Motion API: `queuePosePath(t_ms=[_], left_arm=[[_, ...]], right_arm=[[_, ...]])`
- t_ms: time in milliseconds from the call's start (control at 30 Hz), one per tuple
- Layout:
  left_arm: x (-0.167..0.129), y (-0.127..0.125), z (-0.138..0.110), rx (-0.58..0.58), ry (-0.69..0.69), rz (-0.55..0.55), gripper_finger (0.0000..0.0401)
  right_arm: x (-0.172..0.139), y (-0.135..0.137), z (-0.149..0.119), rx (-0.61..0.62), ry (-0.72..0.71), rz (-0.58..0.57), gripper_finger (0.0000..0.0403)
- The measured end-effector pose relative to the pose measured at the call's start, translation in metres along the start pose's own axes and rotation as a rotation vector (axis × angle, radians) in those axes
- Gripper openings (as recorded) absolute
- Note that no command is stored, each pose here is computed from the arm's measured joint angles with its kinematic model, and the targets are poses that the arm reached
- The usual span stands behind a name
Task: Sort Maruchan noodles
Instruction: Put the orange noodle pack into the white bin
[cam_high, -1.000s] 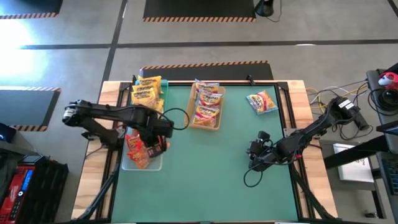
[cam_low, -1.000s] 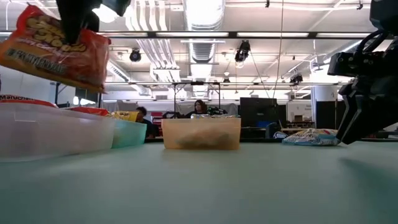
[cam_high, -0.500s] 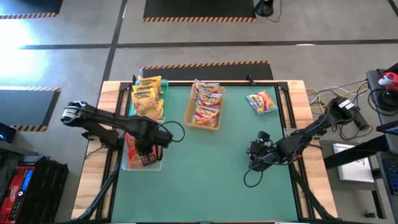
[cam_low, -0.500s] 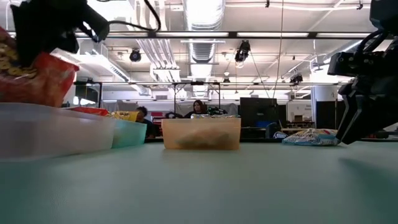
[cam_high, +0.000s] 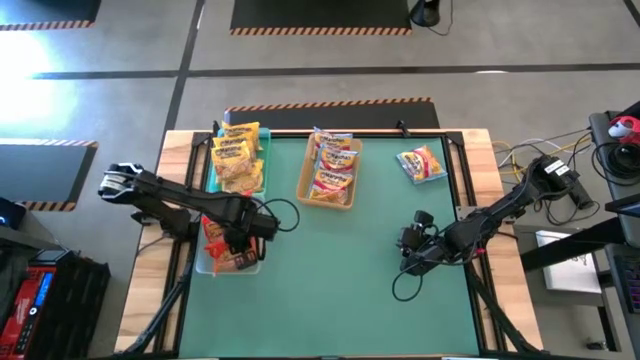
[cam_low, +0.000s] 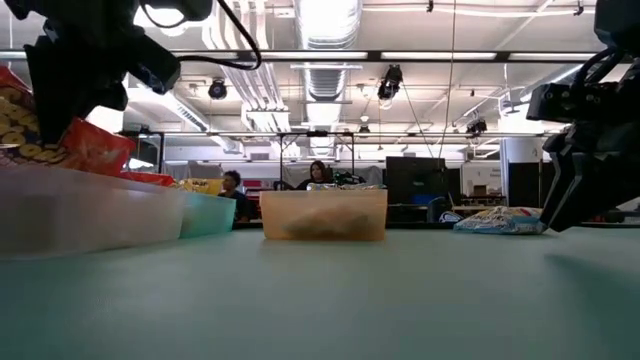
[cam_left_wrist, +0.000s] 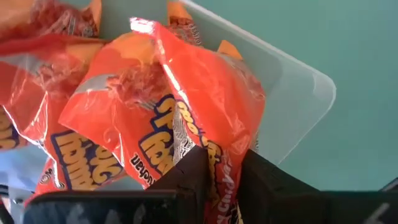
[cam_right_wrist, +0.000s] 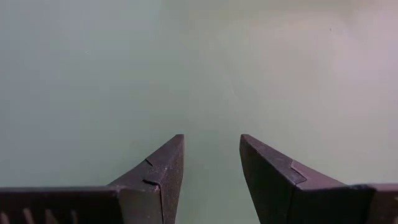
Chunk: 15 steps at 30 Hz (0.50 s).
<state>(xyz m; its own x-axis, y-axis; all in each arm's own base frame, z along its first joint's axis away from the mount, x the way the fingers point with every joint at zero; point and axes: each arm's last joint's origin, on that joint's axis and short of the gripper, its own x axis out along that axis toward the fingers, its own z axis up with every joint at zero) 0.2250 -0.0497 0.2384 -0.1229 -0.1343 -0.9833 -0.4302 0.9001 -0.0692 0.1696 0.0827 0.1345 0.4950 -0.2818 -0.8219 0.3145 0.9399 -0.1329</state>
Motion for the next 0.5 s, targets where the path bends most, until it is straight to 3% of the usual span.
queuePosePath(t_ms=[267, 500], left_arm=[[0.000, 0.000, -0.001, -0.081, 0.011, 0.004, 0.0091], [-0.022, -0.004, -0.002, -0.093, -0.001, -0.016, 0.0141]], right_arm=[[-0.003, 0.002, 0.005, -0.008, -0.011, 0.010, 0.0148], [-0.006, 0.004, 0.012, -0.063, -0.025, 0.016, 0.0148]])
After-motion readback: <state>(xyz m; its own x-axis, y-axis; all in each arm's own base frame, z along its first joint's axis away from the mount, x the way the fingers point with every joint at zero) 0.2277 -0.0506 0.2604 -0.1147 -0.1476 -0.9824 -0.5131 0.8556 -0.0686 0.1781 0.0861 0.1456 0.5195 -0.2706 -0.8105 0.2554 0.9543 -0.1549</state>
